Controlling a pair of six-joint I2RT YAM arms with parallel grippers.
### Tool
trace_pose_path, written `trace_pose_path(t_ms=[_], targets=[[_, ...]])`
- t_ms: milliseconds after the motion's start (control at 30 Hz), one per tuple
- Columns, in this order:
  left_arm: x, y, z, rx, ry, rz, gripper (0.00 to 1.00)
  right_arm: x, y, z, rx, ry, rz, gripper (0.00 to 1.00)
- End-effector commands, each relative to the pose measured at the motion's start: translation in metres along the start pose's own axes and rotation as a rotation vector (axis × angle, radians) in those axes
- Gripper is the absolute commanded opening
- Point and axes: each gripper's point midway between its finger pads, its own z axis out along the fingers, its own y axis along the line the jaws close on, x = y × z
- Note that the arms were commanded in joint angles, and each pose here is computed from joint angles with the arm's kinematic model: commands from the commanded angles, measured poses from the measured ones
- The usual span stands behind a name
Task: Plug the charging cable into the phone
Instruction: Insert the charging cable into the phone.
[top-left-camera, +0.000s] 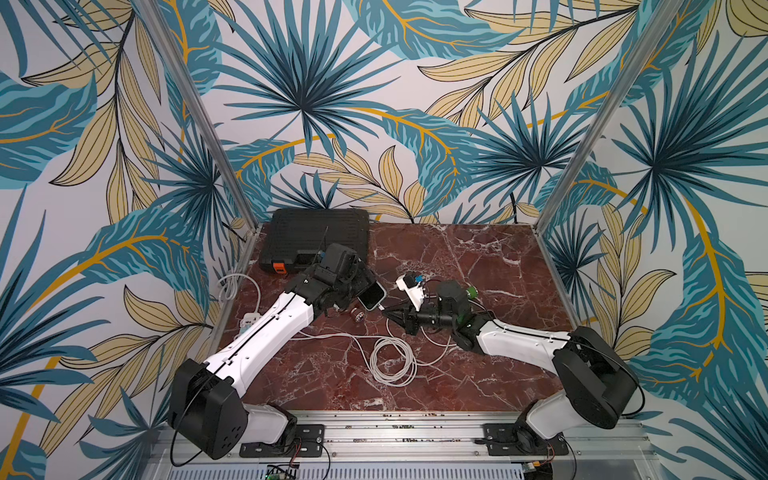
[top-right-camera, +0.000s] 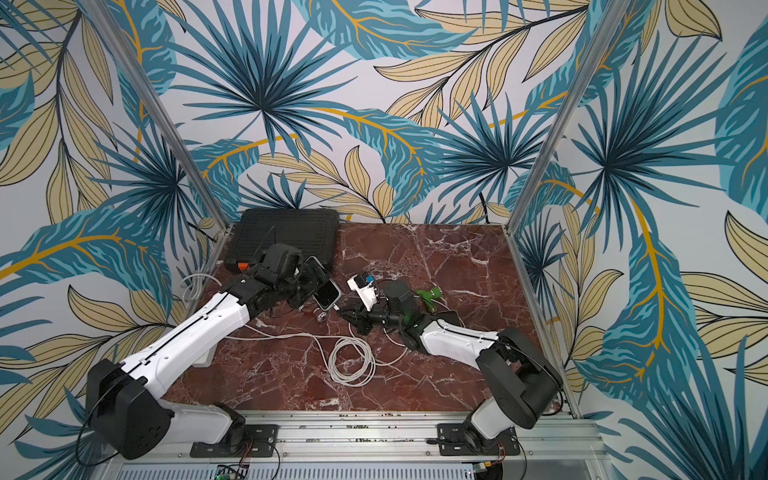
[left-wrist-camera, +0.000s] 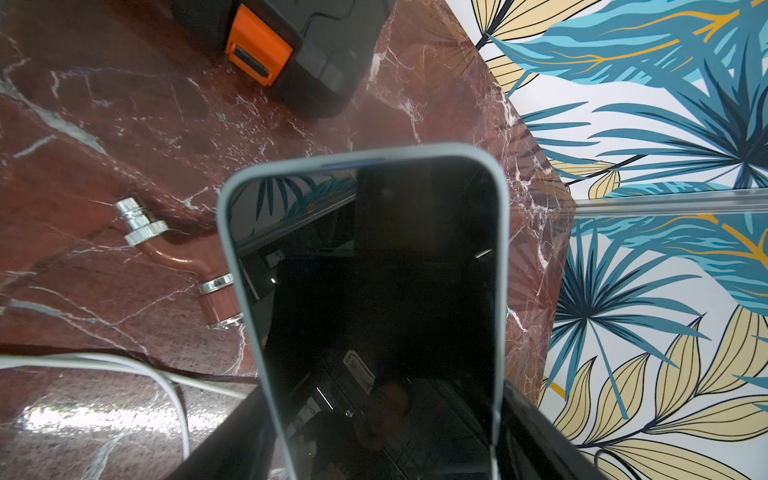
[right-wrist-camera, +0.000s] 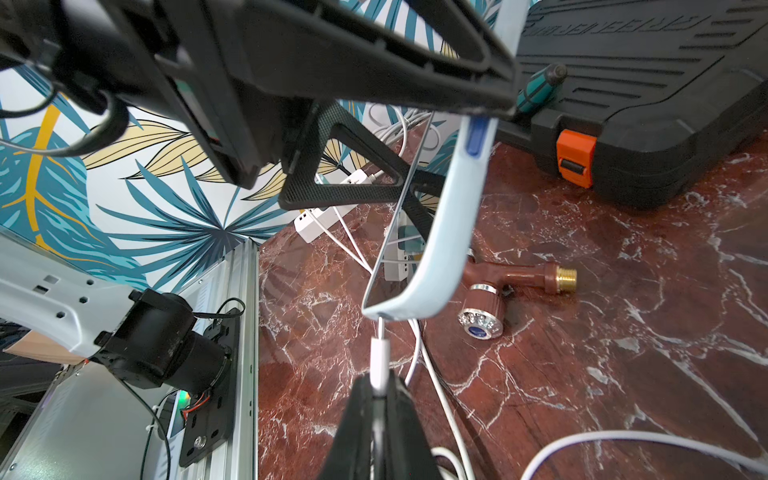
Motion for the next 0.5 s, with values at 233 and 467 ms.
trace_pose_path(t_ms=[233,467], targets=[[0.004,-0.017,-0.009,0.08,-0.012,0.03,0.33,-0.005,-0.005,0.006,0.027,-0.006,0.008,0.0],[0.008,-0.011,-0.01,0.074,-0.004,0.033,0.33,-0.01,-0.008,0.006,0.044,-0.016,0.011,0.0]])
